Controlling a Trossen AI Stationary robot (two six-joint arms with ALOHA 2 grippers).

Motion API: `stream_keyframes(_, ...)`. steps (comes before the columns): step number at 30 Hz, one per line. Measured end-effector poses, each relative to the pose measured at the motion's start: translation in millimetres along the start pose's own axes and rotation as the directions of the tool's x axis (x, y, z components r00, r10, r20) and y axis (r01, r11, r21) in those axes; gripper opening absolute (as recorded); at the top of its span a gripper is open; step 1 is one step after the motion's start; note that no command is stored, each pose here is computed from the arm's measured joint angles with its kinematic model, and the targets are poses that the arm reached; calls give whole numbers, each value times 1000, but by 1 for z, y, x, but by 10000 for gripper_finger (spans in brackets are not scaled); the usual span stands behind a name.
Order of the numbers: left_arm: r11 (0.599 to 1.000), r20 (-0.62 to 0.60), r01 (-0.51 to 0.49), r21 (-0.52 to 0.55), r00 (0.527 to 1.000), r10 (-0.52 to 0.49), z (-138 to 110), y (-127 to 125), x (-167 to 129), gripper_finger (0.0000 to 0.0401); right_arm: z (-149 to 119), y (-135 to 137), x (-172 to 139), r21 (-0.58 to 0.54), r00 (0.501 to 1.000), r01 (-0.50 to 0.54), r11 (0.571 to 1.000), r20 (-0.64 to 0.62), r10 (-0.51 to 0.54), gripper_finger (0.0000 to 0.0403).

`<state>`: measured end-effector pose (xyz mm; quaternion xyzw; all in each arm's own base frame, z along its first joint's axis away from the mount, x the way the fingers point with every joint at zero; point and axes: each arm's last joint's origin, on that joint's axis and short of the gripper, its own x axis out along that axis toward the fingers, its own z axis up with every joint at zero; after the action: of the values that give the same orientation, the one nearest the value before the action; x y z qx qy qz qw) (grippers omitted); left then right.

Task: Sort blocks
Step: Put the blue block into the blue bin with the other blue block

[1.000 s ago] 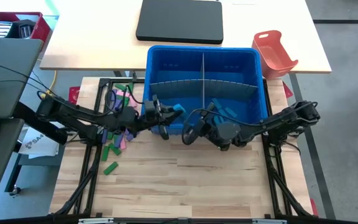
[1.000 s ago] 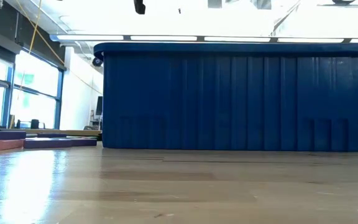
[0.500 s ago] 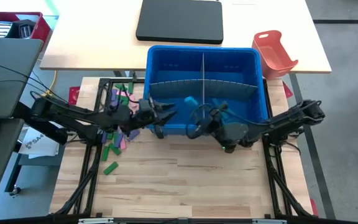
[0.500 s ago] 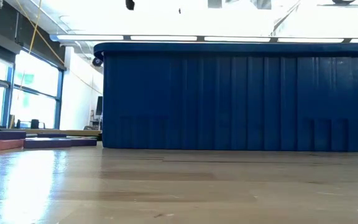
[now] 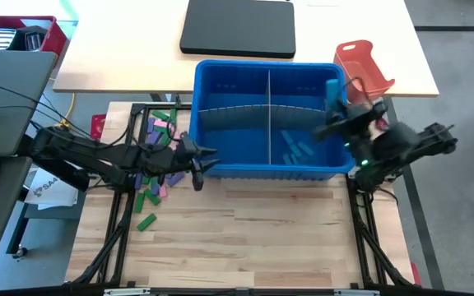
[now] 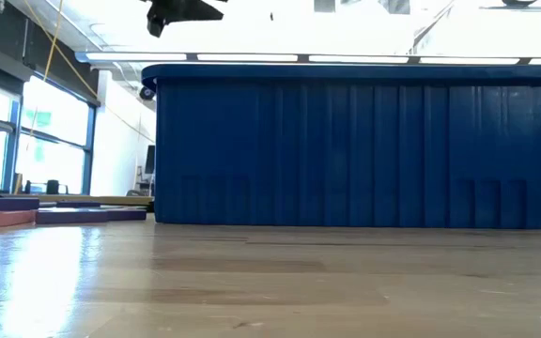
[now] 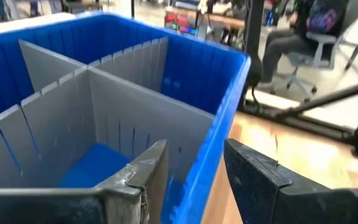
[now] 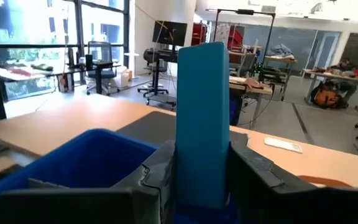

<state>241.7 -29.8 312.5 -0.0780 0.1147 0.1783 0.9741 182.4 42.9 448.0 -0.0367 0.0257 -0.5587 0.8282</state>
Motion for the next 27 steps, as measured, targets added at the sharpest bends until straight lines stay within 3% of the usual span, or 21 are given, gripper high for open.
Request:
stream_keyframes(8, 998, -13, -53, 18, 999, 53, -6, -2, 6, 149, 33, -15, -16, 28, 995, -96, 995, 10, 96, 106)
stream_keyframes(13, 998, -14, -54, 19, 998, 54, -6, -2, 6, 149, 33, -2, -26, -33, 987, -155, 987, 25, 156, 106)
stream_keyframes(17, 998, -14, -54, 19, 998, 54, -6, -2, 6, 149, 22, 20, -37, -139, 959, -261, 955, 76, 273, 106)
stream_keyframes(20, 998, -15, -54, 20, 998, 55, -6, -2, 6, 149, 12, 30, -39, -195, 928, -338, 921, 91, 360, 106)
stream_keyframes(23, 998, -15, -54, 20, 998, 55, -6, -2, 6, 149, 4, 28, -32, -150, 824, -547, 824, 78, 561, 106)
stream_keyframes(25, 998, -15, -54, 20, 998, 55, -6, -2, 6, 149, -1, 24, -20, -63, 757, -653, 755, -7, 654, 106)
stream_keyframes(27, 998, -15, -54, 20, 998, 54, -6, -2, 6, 149, -8, 17, -4, -8, 745, -660, 751, -130, 654, 106)
